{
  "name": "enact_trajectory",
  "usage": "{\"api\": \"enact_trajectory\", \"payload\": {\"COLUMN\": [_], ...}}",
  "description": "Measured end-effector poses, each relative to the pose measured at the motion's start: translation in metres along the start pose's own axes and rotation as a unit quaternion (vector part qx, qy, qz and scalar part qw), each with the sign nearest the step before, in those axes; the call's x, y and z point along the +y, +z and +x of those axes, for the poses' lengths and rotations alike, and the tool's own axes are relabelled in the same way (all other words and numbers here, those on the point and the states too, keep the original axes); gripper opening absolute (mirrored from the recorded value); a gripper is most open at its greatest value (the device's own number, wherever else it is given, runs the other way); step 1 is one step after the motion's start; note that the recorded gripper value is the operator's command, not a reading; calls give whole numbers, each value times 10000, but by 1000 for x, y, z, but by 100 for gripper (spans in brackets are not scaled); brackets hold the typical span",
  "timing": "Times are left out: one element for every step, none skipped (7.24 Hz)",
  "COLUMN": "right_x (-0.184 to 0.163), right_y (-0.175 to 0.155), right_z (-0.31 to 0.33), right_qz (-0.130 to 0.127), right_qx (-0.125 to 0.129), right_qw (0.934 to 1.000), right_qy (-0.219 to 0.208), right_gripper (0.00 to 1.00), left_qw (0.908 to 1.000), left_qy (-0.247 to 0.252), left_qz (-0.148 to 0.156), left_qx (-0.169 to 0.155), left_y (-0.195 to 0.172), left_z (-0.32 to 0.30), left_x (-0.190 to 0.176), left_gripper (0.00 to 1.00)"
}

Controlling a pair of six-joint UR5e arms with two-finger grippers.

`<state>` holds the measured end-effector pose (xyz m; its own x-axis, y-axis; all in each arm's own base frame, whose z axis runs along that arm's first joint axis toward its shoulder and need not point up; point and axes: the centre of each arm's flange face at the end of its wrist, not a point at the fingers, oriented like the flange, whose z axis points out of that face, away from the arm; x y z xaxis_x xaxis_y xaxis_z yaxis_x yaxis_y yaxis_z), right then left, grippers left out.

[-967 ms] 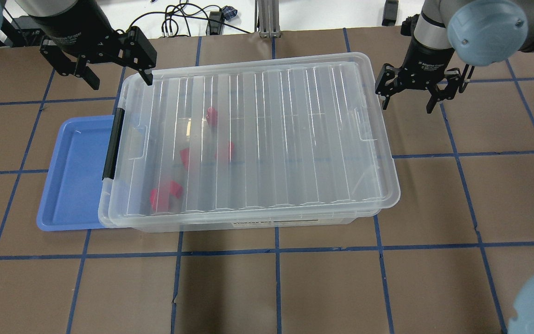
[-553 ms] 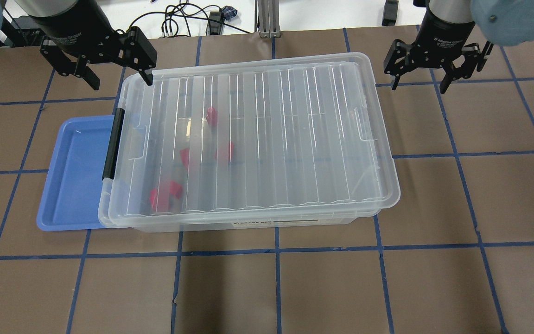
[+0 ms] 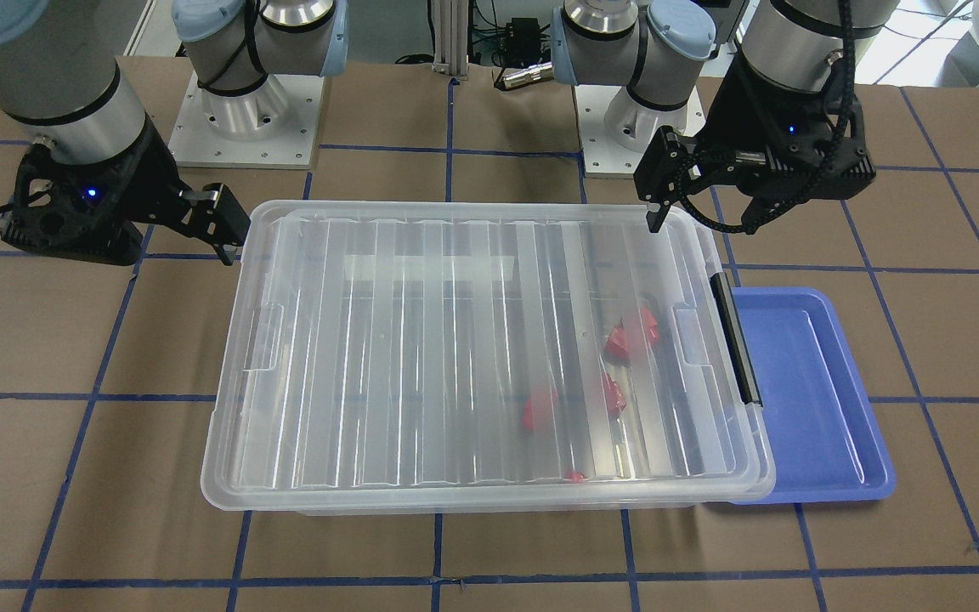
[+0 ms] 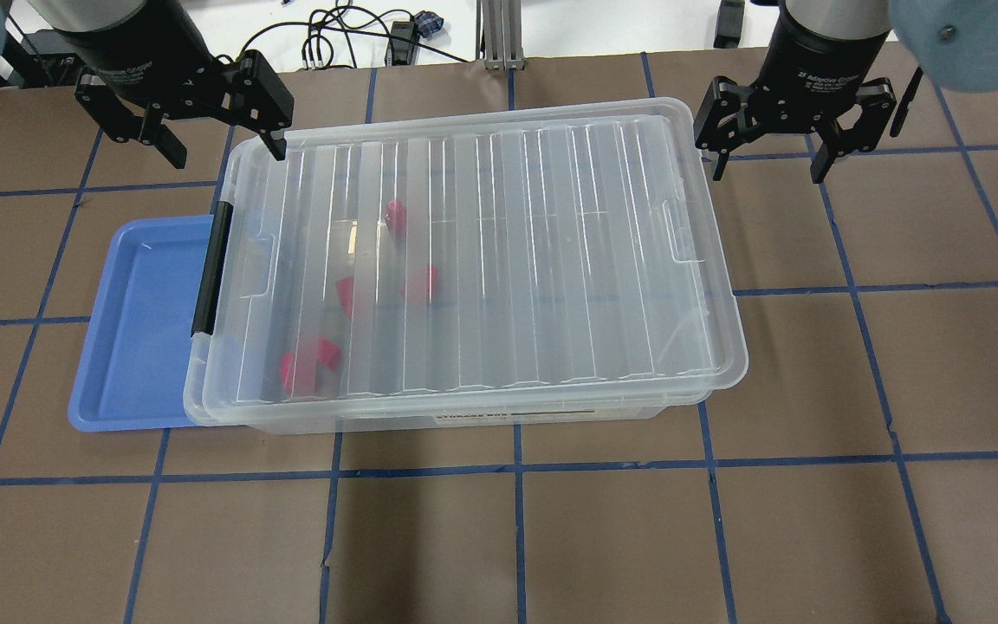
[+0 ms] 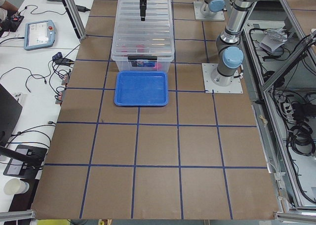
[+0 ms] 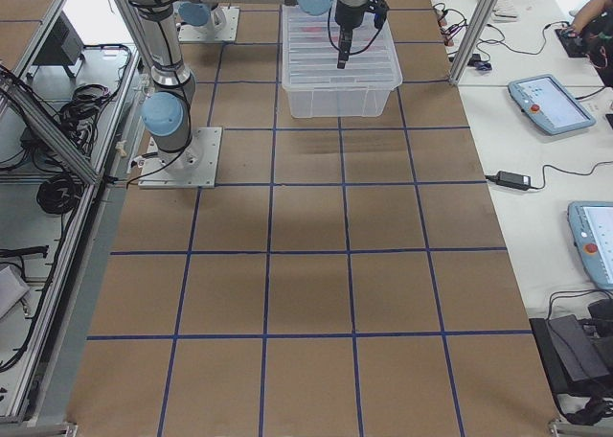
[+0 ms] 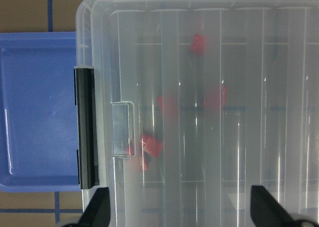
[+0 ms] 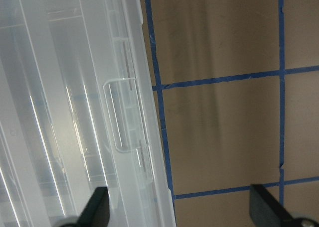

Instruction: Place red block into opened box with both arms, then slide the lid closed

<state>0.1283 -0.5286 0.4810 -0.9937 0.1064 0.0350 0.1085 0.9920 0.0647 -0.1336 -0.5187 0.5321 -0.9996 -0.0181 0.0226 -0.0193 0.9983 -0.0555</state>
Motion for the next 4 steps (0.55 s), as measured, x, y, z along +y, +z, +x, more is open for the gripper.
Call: {"api": "enact_trajectory", "payload": {"right_x": [7,10,14,19], "right_y": [-4,-7,-11,-17], "right_z": [1,1,1,1], "right_qz": [-40,-40,-9,39], "right_qx": [17,2,-33,-51], "right_qw": [10000,10000,10000,10000], "right_qy": [-4,-9,-13,-13], "right_gripper": [100,100,100,100], "left_qw": [9999,9992,9983,9979], "left_qy": [36,114,176,206], "left_qz": [-6,-19,-46,-63], "left_qx": [-114,-378,-554,-618], "left_y": [0,2,5,6], "left_z": [-1,-5,-7,-8], "left_x": [1,0,-2,-3], "left_gripper": [100,100,100,100]}}
